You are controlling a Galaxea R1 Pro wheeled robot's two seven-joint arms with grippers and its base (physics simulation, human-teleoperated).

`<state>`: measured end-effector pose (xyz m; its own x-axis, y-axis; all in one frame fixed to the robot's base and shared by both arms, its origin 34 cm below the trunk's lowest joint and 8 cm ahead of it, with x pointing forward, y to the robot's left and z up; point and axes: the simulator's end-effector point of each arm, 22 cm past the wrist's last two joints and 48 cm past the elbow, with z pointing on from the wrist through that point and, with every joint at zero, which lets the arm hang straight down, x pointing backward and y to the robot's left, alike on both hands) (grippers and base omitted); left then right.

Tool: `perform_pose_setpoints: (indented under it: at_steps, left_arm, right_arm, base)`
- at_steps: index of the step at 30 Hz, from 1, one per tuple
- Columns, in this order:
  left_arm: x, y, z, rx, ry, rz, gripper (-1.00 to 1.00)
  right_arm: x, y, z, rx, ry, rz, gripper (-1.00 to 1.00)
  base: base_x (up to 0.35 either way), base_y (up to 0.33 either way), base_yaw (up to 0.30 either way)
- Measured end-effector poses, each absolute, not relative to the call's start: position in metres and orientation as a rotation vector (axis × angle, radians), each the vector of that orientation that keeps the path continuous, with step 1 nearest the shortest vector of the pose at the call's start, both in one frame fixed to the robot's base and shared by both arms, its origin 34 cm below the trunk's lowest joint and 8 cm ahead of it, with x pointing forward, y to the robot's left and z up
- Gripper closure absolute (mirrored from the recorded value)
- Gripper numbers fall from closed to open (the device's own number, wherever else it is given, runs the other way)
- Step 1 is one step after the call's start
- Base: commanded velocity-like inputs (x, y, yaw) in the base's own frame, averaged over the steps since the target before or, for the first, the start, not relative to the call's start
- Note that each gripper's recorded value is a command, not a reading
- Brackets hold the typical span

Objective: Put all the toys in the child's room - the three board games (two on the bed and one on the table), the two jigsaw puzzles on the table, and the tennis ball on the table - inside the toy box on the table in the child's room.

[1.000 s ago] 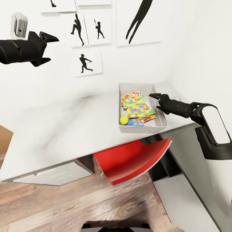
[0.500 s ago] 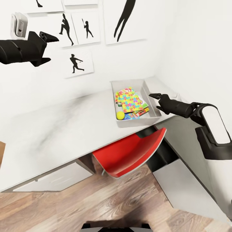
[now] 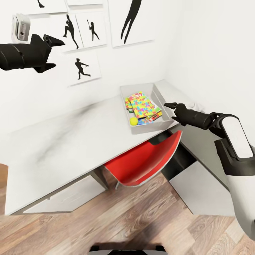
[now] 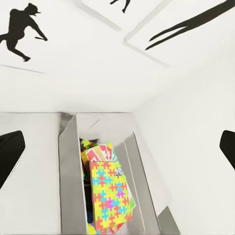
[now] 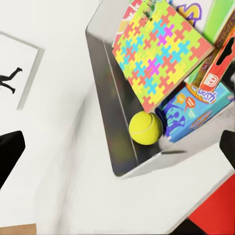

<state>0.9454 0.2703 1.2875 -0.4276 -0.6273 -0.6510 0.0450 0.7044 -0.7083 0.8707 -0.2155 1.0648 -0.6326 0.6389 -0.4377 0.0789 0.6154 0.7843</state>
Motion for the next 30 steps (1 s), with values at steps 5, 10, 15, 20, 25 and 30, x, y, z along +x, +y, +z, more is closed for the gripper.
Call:
perform_pose_setpoints:
  at_steps: [5,10,15,20,25,30]
  left_arm:
    - [0.9454,0.2703,1.2870,-0.454,1.876,-0.810,-1.00]
    - [0.9454,0.2701,1.2860,-0.454,1.878,-0.808,-1.00]
    - [0.9454,0.2698,1.2855,-0.453,1.879,-0.809,-1.00]
    - [0.9455,0.2696,1.2856,-0.452,1.879,-0.809,-1.00]
    - [0.9455,0.2694,1.2854,-0.452,1.879,-0.809,-1.00]
    - [0.9451,0.2692,1.2856,-0.451,1.880,-0.809,-1.00]
  right_arm:
    - [0.8707,-0.2154,1.0647,0.561,2.105,0.976,-1.00]
    - [0.8707,-0.2155,1.0647,0.561,2.105,0.975,-1.00]
    - [0.8707,-0.2155,1.0647,0.562,2.105,0.976,-1.00]
    - [0.8708,-0.2157,1.0648,0.562,2.105,0.976,-1.00]
    - [0.8708,-0.2160,1.0649,0.562,2.105,0.976,-1.00]
    - [0.8710,-0.2182,1.0660,0.566,2.101,0.974,-1.00]
  base:
    - [-0.234,0.247,-0.019]
    - [-0.271,0.204,-0.007]
    - [-0.295,0.162,-0.012]
    - [-0.302,0.148,-0.128]
    - [-0.301,0.141,-0.222]
    - [-0.167,0.086,-0.261]
